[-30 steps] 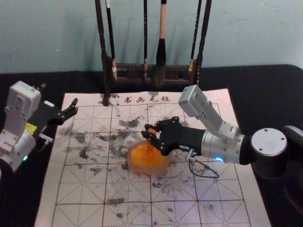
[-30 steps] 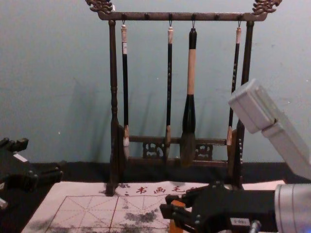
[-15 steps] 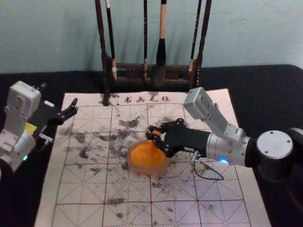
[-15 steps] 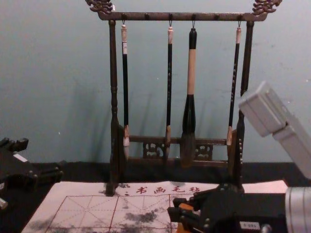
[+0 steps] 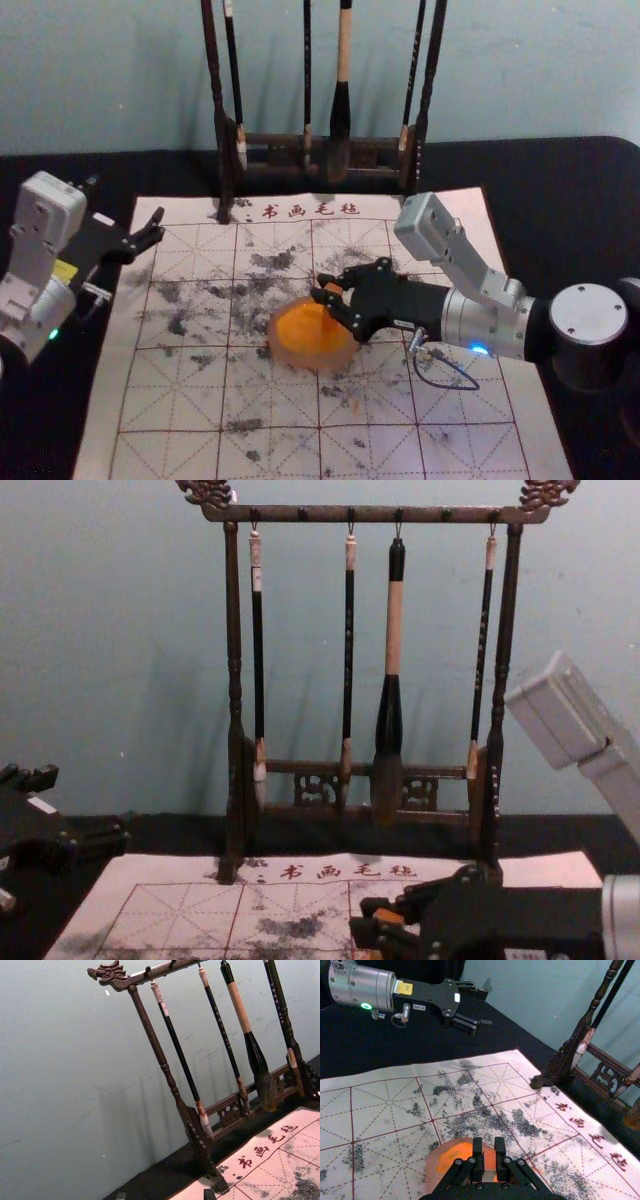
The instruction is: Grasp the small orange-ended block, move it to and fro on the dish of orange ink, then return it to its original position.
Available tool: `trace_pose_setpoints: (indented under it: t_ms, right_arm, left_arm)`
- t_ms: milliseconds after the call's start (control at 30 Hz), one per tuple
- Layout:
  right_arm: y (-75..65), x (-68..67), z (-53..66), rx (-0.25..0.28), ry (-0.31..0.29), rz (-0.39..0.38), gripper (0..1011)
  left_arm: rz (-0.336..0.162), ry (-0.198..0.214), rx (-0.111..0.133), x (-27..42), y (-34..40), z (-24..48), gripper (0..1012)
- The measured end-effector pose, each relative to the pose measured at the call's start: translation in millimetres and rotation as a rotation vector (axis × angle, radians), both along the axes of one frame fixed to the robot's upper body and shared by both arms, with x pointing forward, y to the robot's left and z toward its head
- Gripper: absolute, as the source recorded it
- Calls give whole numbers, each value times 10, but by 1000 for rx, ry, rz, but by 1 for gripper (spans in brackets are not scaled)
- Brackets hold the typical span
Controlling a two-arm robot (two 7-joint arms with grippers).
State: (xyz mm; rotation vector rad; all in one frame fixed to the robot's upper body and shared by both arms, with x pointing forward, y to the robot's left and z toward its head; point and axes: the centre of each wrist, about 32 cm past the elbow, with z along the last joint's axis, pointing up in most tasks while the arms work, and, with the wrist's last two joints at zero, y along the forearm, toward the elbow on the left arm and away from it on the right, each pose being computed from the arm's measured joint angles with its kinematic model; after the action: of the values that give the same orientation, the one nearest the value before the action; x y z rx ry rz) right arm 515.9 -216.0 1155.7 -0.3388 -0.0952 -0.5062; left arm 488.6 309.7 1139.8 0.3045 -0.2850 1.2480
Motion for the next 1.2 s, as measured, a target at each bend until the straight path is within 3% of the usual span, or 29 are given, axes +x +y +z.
trace_pose_setpoints:
  t_ms: [733, 1200]
  right_arm:
    - [130, -47, -4, 13, 13, 36, 143]
    - [229, 8, -12, 13, 15, 46, 143]
  left_arm:
    - [0, 0, 0, 0, 0, 0, 1001]
    - [0, 0, 0, 0, 0, 0, 1001]
